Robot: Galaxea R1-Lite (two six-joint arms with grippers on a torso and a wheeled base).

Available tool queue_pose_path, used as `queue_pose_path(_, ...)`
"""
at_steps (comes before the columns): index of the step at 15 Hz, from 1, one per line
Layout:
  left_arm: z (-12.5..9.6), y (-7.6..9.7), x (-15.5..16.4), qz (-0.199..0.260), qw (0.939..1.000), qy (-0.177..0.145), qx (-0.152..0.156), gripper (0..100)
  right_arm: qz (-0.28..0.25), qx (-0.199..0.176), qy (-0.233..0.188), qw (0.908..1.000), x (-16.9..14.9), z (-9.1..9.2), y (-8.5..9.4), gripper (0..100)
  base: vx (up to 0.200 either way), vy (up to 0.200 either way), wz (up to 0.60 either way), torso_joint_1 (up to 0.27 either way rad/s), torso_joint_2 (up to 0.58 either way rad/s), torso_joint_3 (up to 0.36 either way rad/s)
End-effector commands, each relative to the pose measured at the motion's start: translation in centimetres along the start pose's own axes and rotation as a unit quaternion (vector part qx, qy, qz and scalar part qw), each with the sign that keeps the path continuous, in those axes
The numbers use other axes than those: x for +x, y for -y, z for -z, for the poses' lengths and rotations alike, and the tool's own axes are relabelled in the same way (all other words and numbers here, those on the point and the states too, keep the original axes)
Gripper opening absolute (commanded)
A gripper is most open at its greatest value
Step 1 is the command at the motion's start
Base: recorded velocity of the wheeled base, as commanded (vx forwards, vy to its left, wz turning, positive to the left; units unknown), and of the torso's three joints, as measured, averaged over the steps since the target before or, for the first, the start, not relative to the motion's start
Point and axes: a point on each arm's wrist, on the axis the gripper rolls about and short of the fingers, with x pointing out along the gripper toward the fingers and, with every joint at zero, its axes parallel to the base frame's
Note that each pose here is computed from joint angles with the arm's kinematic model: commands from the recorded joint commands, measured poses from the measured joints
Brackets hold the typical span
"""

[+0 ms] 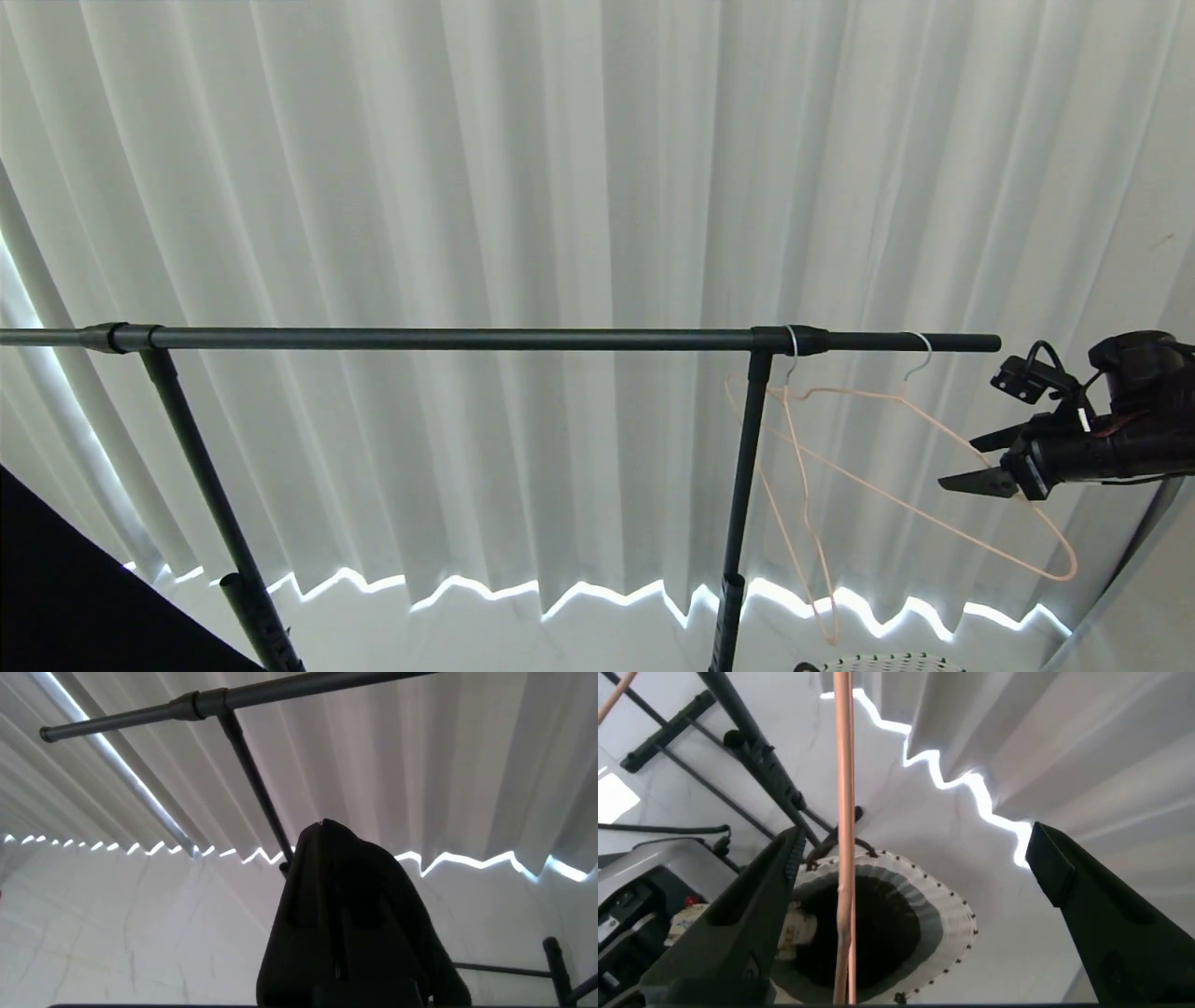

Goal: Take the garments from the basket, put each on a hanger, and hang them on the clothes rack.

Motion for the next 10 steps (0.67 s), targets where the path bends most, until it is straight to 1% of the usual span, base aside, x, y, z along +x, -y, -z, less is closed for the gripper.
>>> queue_pose_path(1,-0.06,-0.02,0.03,-0.001,1.0,0.0,0.0,0,-0.005,0.003,-0.004,1.0,0.55,0.29,0.21,100,0.0,0.0,0.0,0.0,0.0,0.0)
queue_pose_path(2,-0.06,-0.02,0.03,-0.001,1.0,0.0,0.0,0,-0.007,0.003,-0.004,1.0,0.66,0.27,0.15,100,0.0,0.0,0.0,0.0,0.0,0.0)
queue_pose_path(3,-0.06,-0.02,0.03,-0.001,1.0,0.0,0.0,0,-0.008,0.003,-0.006,0.9999,0.79,0.38,0.19,0,0.0,0.0,0.0,0.0,0.0,0.0)
queue_pose_path(10,-0.03,0.01,0.09,-0.002,1.0,-0.002,0.0,0,-0.005,0.004,-0.003,1.0,0.59,0.34,0.3,0,0.0,0.0,0.0,0.0,0.0,0.0)
